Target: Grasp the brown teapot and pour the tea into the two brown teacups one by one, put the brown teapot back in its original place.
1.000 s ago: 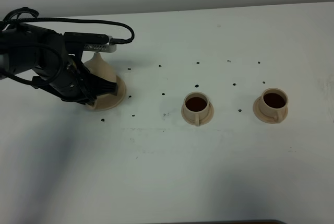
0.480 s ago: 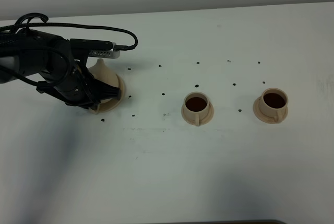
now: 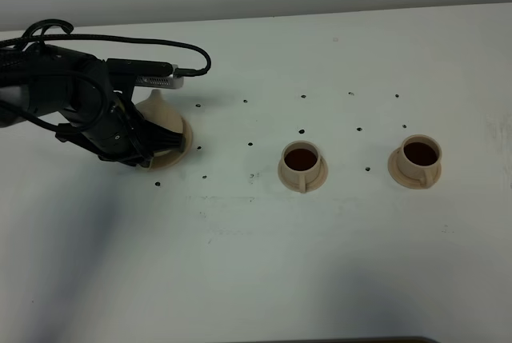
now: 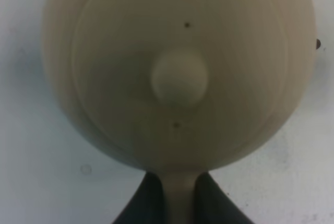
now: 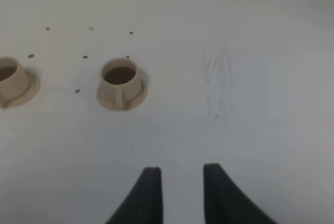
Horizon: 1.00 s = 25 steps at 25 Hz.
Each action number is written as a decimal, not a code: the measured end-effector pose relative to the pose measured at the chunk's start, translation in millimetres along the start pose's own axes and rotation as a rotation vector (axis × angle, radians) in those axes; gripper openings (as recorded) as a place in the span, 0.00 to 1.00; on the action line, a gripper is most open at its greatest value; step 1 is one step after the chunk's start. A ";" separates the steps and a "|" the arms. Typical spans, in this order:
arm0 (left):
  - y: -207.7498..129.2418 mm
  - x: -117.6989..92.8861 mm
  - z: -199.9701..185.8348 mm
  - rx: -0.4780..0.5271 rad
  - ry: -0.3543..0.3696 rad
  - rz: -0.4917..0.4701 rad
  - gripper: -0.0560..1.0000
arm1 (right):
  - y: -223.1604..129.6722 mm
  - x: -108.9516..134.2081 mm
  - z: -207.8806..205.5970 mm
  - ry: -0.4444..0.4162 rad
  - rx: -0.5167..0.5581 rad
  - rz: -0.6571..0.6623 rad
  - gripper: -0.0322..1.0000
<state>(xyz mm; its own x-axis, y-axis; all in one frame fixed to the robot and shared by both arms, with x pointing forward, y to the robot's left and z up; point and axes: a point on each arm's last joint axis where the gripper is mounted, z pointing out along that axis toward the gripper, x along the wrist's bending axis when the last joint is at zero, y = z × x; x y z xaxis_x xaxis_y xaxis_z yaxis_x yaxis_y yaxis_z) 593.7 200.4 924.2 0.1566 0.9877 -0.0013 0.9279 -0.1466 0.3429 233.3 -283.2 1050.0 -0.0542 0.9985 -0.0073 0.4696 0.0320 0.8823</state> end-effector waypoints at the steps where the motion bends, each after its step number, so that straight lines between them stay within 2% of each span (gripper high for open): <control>1: 0.1 0.1 -2.0 -0.001 0.000 0.000 0.30 | 0.0 0.0 0.0 0.000 0.000 0.000 0.22; 4: -0.7 1.0 -14.1 0.010 0.005 -0.002 0.40 | 0.0 0.0 0.0 0.000 0.000 0.000 0.22; 8: -6.2 3.3 -34.2 0.063 0.019 0.006 0.45 | 0.0 0.0 0.0 0.000 0.000 0.000 0.22; 17: -29.8 10.0 -89.0 0.224 0.047 0.075 0.46 | 0.0 0.0 0.0 0.000 0.000 0.000 0.22; 22: -55.3 13.7 -118.4 0.252 0.042 0.068 0.44 | 0.0 0.0 0.0 0.000 0.000 0.000 0.22; 25: -74.9 15.9 -141.1 0.230 0.027 0.057 0.43 | 0.0 0.0 0.0 0.000 0.000 0.000 0.22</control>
<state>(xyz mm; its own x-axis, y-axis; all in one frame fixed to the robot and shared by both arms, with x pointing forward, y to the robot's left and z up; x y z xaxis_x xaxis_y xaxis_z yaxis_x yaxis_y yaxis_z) 478.9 234.8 1031.0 0.2044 0.9781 0.0383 0.9710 -0.2075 0.1185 233.3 -283.2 1050.0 -0.0542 0.9985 -0.0073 0.4696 0.0320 0.8823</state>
